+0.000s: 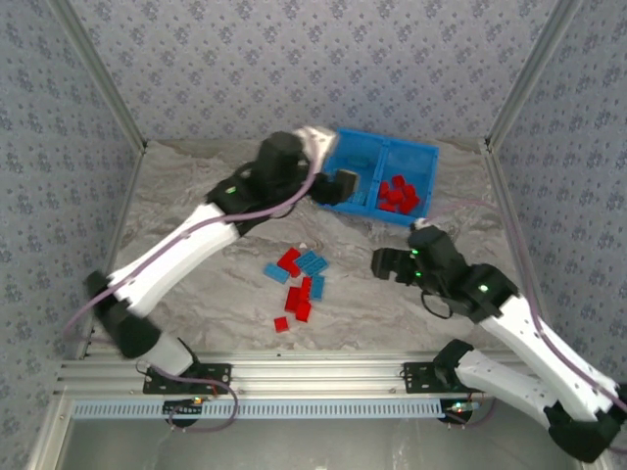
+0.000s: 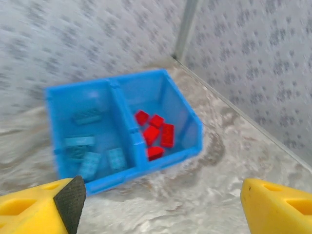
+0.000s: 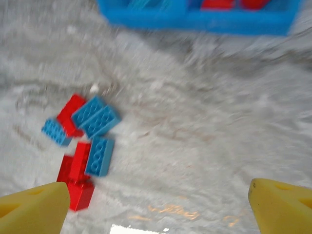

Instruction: Sort the legos into containers by color

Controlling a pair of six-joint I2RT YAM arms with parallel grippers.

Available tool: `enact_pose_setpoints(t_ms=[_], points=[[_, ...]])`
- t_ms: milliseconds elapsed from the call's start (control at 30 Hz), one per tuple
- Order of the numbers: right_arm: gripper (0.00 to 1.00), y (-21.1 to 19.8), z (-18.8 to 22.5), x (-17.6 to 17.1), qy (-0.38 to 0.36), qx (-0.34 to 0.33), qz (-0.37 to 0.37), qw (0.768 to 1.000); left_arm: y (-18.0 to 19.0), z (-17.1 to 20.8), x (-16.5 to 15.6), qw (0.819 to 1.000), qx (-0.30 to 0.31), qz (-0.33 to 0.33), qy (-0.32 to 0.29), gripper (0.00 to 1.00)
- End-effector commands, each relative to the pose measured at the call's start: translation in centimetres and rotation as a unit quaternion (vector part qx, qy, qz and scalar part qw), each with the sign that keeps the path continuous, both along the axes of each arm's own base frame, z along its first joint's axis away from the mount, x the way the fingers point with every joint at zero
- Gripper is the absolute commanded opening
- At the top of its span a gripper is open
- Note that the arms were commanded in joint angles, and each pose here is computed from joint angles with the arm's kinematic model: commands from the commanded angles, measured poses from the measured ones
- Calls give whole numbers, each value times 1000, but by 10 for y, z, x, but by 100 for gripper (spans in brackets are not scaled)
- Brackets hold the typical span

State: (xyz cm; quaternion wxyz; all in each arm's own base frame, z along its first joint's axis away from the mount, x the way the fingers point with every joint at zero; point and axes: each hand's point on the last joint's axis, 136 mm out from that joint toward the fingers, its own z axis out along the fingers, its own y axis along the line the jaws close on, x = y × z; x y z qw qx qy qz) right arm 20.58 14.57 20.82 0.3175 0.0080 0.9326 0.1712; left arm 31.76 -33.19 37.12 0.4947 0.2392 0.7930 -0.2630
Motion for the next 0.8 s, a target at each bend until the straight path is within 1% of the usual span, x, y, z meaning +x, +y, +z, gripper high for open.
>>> enact_pose_setpoints(t_ms=[0,133,267,367,467,533,600,667,767], points=[[98,50,-28,-6,53,20,70,996,49,-46,-14,996,53,58,28,87],[98,90,-66,-4,101,8,98,990,109,-84,-43,988,79,120,62,90],[97,118,-96,3,130,4,112,985,137,-110,-62,982,60,152,92,93],[88,135,-116,7,157,-2,126,980,144,-117,-67,981,44,161,98,95],[71,138,-139,7,183,-11,117,976,147,-117,-67,980,45,166,97,96],[63,141,-153,6,201,-10,117,972,146,-117,-65,980,50,165,96,96],[58,146,-162,4,213,-6,119,970,146,-117,-63,980,54,166,96,96],[55,148,-170,4,221,-7,113,969,144,-118,-61,980,57,165,97,96],[49,143,-180,5,226,-16,96,969,141,-121,-60,980,58,164,102,96]])
